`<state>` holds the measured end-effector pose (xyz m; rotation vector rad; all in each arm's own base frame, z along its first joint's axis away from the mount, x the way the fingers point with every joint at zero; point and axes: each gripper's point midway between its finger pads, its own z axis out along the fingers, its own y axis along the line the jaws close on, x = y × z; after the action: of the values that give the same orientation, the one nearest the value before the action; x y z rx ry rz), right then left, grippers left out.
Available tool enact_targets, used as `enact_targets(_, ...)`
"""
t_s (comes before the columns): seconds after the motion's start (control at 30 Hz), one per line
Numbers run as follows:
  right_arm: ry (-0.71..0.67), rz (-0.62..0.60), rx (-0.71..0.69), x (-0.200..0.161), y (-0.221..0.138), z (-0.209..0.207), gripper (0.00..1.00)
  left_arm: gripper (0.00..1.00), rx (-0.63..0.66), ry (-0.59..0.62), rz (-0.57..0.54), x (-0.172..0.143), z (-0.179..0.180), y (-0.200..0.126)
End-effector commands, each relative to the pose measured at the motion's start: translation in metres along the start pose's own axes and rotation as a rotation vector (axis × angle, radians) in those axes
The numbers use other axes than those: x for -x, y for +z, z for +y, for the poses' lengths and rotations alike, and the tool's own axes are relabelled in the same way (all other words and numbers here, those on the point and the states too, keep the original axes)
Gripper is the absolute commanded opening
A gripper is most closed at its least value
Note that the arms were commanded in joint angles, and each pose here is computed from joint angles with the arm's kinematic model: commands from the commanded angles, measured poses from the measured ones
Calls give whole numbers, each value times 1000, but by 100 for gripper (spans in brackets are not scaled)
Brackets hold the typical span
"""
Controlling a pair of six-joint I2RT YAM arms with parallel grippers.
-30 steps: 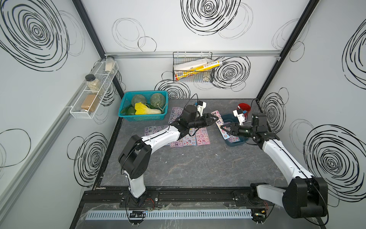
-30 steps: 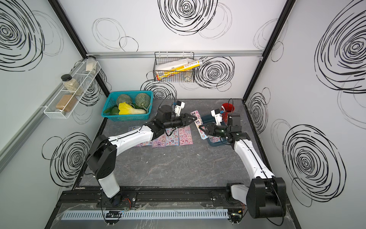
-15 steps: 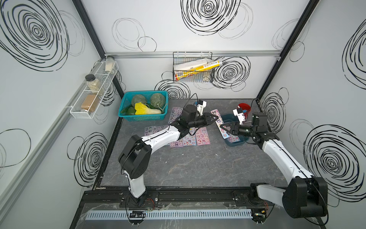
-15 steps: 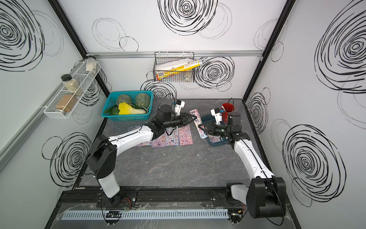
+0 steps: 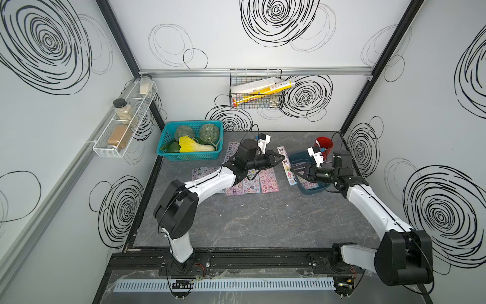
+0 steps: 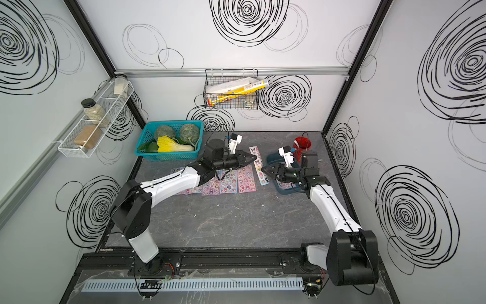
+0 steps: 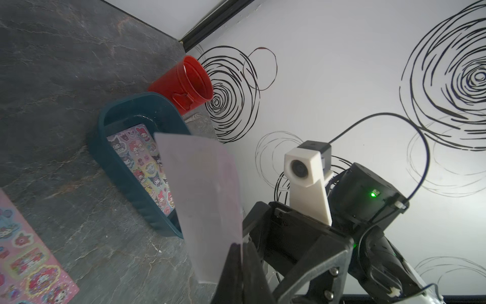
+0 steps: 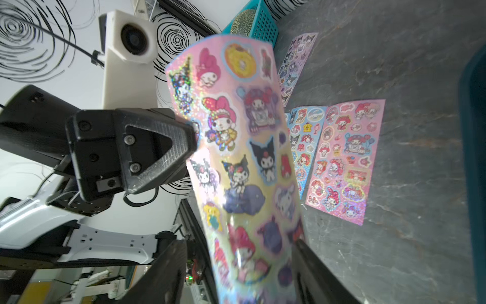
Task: Take the stickers out of the storage box
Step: Place the sticker at the center of the board.
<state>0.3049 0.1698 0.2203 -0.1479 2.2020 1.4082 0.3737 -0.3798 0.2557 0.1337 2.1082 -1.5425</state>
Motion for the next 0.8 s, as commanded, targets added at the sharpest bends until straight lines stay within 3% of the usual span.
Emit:
enact_targets(0.0,-3,40,69,-6,5,5,76,0,-28,77,4,12,-13,-28)
enact_targets(0.2,41,65,201,-10,9,17,100,0,-80,142,95,5,-21,-58)
enact_targets(0.5,-68,175,353,-22,21,62,100,0,-281,222,278,-17,-63,-70)
enact_targets(0.77,-135,198,398,-22,30,82,100,0,-364,271,362,-28,-83,-75)
